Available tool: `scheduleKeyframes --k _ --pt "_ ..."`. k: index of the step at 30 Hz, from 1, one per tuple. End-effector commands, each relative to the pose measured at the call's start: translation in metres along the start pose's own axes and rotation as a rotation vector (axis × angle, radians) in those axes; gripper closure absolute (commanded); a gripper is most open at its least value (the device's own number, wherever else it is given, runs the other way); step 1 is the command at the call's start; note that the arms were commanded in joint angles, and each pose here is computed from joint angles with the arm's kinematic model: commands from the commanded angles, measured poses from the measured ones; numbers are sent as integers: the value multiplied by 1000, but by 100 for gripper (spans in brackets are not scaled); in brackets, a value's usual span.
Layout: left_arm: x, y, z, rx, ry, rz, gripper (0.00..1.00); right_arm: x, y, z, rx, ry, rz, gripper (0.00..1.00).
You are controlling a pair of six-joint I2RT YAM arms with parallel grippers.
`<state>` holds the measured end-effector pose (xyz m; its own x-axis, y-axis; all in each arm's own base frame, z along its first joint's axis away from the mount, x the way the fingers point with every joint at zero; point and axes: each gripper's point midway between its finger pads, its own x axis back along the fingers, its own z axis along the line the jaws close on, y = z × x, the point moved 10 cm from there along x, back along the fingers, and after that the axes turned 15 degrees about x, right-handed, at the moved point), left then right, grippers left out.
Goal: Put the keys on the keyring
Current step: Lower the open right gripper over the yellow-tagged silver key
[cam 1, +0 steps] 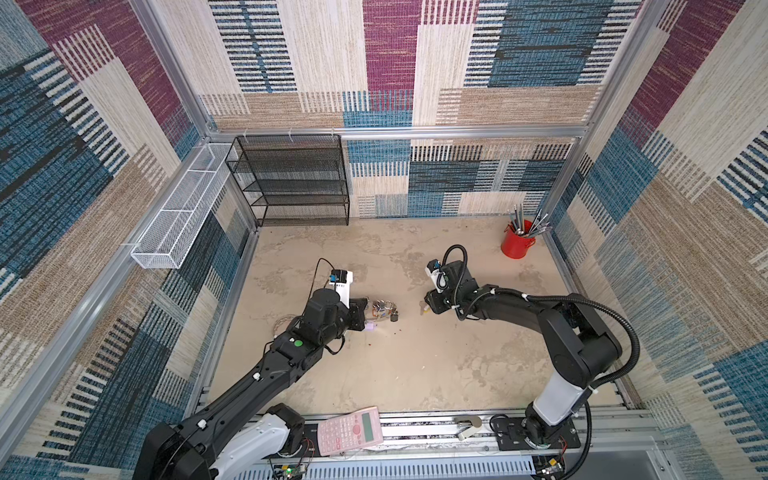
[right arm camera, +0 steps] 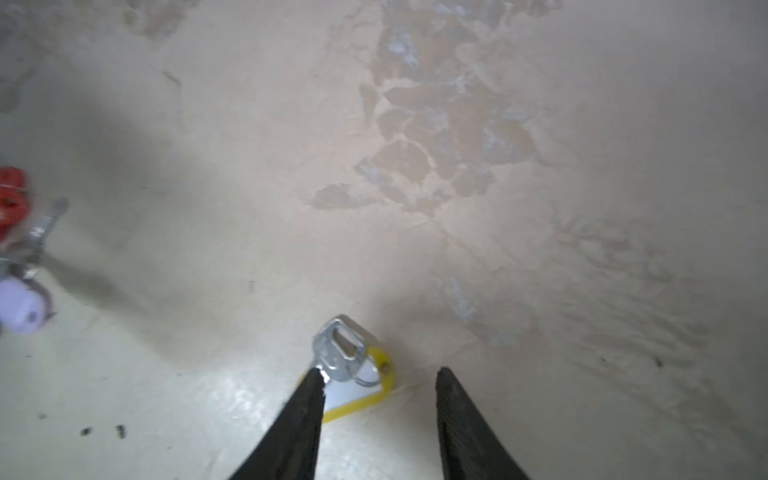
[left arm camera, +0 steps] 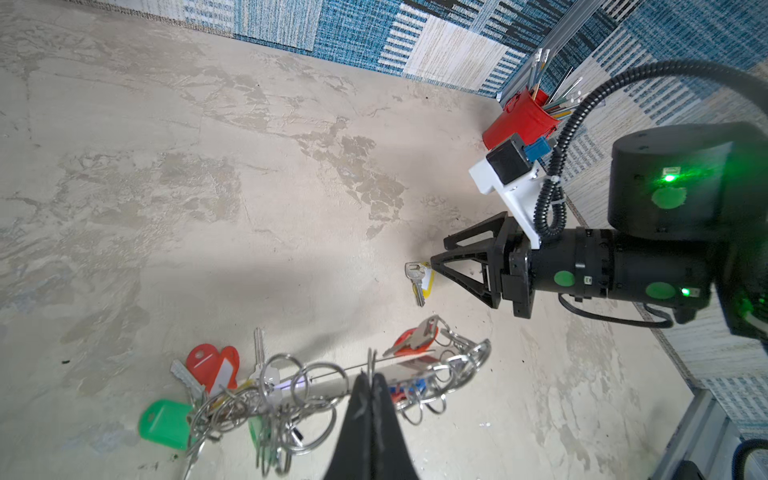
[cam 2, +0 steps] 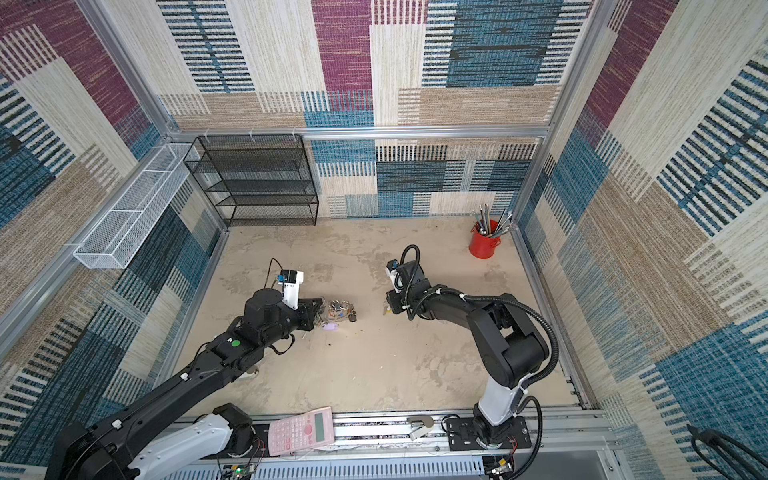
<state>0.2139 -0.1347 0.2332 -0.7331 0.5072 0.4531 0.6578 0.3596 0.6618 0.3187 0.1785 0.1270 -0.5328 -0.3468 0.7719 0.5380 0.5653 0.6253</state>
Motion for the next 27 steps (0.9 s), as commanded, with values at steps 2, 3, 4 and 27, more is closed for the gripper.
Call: scheduleKeyframes --k 2,3,4,27 --pt "5 6 -3 6 -26 -56 100 15 0 -3 182 -92 -99 47" --pt "6 6 -3 7 -29 -60 100 22 -1 -1 231 -104 -150 47" --pt "7 6 -4 8 -33 -64 100 28 -2 0 261 -118 -188 45" --pt "14 -2 1 25 -69 -81 100 35 -4 13 688 57 -199 66"
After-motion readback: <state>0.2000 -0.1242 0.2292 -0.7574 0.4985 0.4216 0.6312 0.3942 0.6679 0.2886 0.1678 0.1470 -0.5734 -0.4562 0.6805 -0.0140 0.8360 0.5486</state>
